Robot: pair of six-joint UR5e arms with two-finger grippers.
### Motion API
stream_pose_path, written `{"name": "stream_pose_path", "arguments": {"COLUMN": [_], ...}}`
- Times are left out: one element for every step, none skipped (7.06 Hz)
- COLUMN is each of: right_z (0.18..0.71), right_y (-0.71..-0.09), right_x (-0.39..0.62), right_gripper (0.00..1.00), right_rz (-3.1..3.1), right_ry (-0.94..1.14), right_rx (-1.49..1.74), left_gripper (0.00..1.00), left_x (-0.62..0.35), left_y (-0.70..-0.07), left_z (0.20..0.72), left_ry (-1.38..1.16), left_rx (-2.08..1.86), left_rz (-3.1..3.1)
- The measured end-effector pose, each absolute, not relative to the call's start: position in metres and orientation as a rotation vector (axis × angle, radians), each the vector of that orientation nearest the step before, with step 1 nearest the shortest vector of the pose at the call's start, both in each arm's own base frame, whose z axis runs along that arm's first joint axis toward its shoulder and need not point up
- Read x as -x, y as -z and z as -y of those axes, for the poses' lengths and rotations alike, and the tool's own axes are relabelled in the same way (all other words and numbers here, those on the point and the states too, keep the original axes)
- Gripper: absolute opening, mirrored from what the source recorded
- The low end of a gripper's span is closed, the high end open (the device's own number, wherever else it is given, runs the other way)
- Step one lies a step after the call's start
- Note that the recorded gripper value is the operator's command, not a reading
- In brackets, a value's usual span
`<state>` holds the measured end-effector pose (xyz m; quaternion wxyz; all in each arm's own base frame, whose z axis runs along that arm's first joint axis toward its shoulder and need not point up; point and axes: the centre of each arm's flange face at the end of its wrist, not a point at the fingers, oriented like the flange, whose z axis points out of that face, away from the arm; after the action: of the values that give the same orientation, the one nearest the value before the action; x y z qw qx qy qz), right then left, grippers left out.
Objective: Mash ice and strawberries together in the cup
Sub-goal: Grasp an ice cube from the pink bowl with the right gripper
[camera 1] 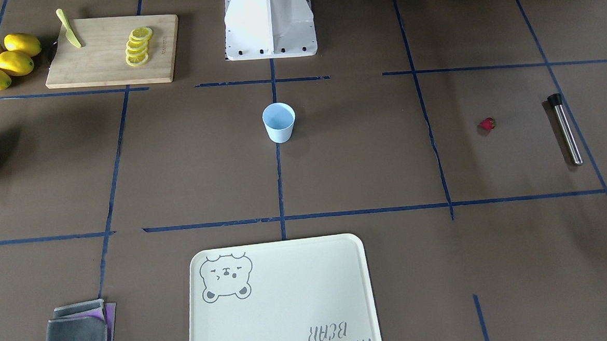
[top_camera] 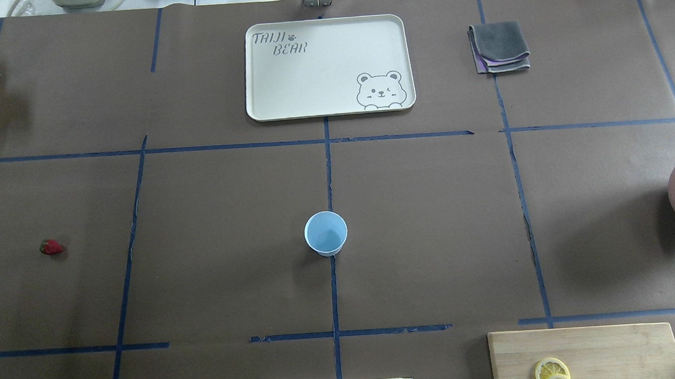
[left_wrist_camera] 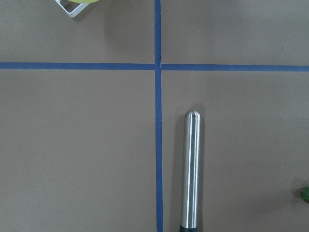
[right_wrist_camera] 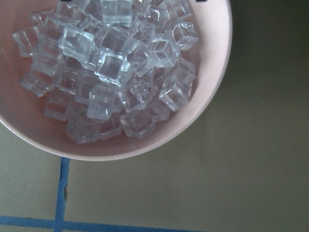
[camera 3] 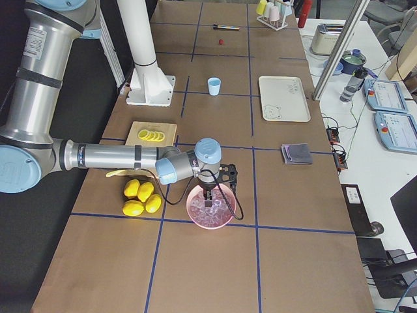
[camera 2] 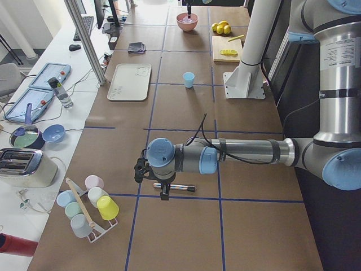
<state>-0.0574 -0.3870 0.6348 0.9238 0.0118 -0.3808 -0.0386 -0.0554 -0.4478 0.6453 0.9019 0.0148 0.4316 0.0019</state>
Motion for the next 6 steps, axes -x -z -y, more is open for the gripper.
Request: {"name": "stream_pose_path", "arguments": {"right_z": [0.386, 0.384, 0.384, 0.383, 0.383, 0.384], "right_y": [-0.640, -0.646, -0.650, -0.653, -0.654, -0.655], "right_x": [0.063, 0.067, 0.068, 0.069, 0.069, 0.071], "right_gripper": [0.85, 0.81, 0.77, 0.72, 0.70, 0.66], "right_rz": [0.771, 0.756, 0.746, 0.741, 0.740, 0.739], "right_ry": [0.091, 0.103, 0.110, 0.112, 0.113, 0.115], "right_rx": [-0.013, -0.006, -0.003, 0.001, 0.003, 0.004], "left_gripper": [1.00, 1.00, 1.00, 1.00, 1.00, 1.00], "left_x": [0.055, 0.055, 0.055, 0.055, 0.056, 0.056], "left_y": [-0.645, -0.645, -0.645, -0.645, -0.645, -0.645], "left_z": [0.448, 0.448, 0.448, 0.448, 0.448, 0.447], "left_ry": [-0.004, -0.004, -0.005, -0.005, -0.005, -0.006], "left_rx": [-0.031, -0.031, -0.031, -0.032, -0.033, -0.035], "left_rz": [-0.893, -0.893, -0.893, -0.893, -0.893, -0.894]}}
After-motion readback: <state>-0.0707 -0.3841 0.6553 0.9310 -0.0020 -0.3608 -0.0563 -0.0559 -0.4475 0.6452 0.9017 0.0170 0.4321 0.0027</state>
